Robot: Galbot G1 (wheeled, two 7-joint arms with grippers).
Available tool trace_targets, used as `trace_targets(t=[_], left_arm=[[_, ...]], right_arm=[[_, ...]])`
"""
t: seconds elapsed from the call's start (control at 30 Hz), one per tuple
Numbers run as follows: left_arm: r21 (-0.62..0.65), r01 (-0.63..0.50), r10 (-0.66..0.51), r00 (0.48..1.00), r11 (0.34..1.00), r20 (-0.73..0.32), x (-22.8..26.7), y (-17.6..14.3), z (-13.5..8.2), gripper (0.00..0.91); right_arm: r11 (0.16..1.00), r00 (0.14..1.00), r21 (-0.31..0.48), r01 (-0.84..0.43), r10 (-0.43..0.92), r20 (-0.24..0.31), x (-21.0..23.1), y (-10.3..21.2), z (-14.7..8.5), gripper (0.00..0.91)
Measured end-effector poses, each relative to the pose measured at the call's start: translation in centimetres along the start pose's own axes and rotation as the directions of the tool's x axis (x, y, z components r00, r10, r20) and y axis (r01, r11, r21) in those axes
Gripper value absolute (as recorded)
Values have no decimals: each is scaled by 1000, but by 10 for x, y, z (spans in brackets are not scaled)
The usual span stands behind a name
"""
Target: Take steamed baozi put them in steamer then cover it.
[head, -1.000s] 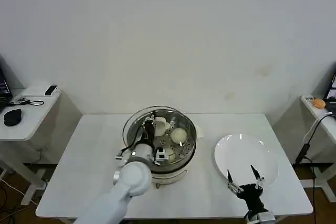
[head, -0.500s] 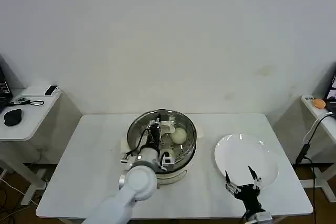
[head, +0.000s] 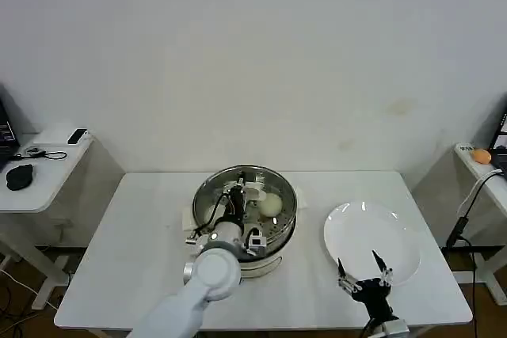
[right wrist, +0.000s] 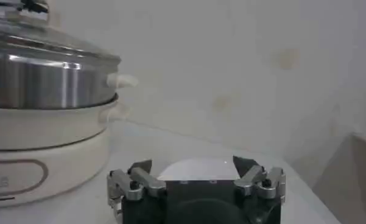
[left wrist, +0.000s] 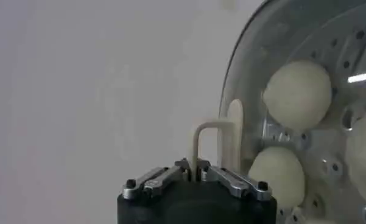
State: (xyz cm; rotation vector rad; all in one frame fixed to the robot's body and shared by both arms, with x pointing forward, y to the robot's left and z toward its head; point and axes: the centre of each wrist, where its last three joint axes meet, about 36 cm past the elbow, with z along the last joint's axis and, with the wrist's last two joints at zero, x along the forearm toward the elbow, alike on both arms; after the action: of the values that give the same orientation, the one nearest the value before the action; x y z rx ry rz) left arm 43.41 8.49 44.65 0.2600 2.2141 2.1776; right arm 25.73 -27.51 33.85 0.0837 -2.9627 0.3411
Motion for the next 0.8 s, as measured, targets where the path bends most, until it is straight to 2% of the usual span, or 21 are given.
trace_targets(t=[0.4, 0.43, 0.47, 0.8], left_arm=[[4, -9, 9, 1000, 1000, 1, 1, -2, -2, 0], [4, -10, 10, 1000, 1000, 2, 2, -2, -2, 71], [5, -11, 11, 1000, 1000, 3, 2, -2, -2, 907], [23, -7, 7, 1000, 1000, 9, 7, 0, -1, 907]], right_arm=[[1000, 1000, 0, 7, -7, -2, -1, 2, 1, 907], [1000, 1000, 0, 8, -8, -2, -1, 2, 1, 907], [1000, 1000, 1, 9, -9, -2, -1, 2, 1, 907], [1000, 1000, 1, 17, -17, -3, 0, 5, 1, 907]])
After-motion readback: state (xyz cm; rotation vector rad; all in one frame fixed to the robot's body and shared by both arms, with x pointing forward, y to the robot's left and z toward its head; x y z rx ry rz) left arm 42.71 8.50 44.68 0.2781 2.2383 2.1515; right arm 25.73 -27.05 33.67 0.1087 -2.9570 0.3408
